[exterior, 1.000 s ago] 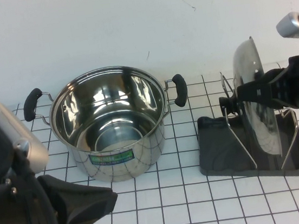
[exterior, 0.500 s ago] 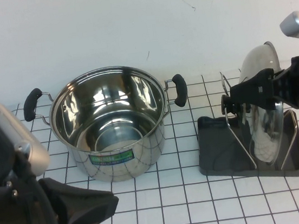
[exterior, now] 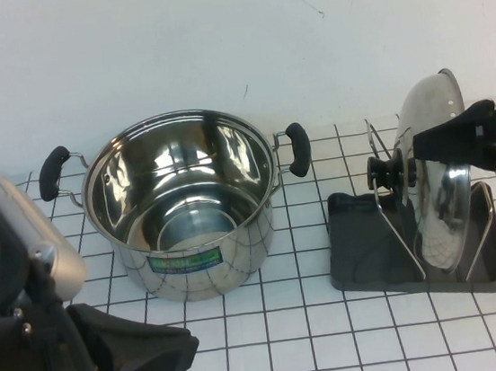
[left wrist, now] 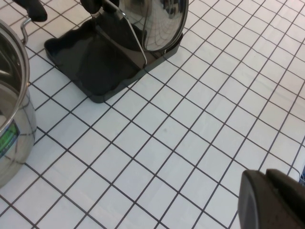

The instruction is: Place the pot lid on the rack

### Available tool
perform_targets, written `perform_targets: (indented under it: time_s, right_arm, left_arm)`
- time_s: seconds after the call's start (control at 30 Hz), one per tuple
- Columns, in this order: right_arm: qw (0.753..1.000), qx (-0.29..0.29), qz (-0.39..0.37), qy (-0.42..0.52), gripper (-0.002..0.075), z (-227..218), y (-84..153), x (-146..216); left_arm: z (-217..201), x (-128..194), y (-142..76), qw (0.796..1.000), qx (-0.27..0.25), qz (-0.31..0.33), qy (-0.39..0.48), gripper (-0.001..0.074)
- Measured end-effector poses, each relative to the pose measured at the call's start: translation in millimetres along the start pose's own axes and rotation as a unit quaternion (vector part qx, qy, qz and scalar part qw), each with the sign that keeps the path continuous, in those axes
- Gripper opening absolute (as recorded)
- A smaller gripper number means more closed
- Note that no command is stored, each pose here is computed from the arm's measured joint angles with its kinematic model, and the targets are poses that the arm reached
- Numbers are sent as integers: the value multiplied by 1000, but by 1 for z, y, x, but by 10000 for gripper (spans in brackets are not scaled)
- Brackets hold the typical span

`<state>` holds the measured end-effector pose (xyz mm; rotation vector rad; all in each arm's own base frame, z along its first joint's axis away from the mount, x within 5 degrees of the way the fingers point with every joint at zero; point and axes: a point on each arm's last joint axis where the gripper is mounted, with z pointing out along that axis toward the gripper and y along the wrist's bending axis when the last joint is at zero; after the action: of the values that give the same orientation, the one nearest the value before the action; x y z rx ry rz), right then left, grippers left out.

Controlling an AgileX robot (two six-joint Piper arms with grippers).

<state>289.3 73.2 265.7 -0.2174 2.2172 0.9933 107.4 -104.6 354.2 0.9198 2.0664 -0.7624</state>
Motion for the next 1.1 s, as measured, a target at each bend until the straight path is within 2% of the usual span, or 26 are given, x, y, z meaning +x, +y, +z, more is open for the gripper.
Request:
perform_targets:
  time_s: [0.63, 0.77, 0.93, 1.1]
  right_arm:
    - [999, 2, -41, -24, 515, -31, 19, -6]
    - [997, 5, -54, -51, 461, -58, 25, -10]
    - [993, 36, -87, -64, 386, -94, 26, -8]
    - [987, 81, -126, -63, 301, -127, 32, 0]
  left_arm:
    - [0, 0, 0, 1000, -1, -2, 0, -2]
    - [0, 0, 0, 1000, -1, -2, 0, -2]
    - [0, -1, 1, 1000, -4, -2, -4, -2]
    - [-2, -6, 6, 999, -40, 1, -35, -2]
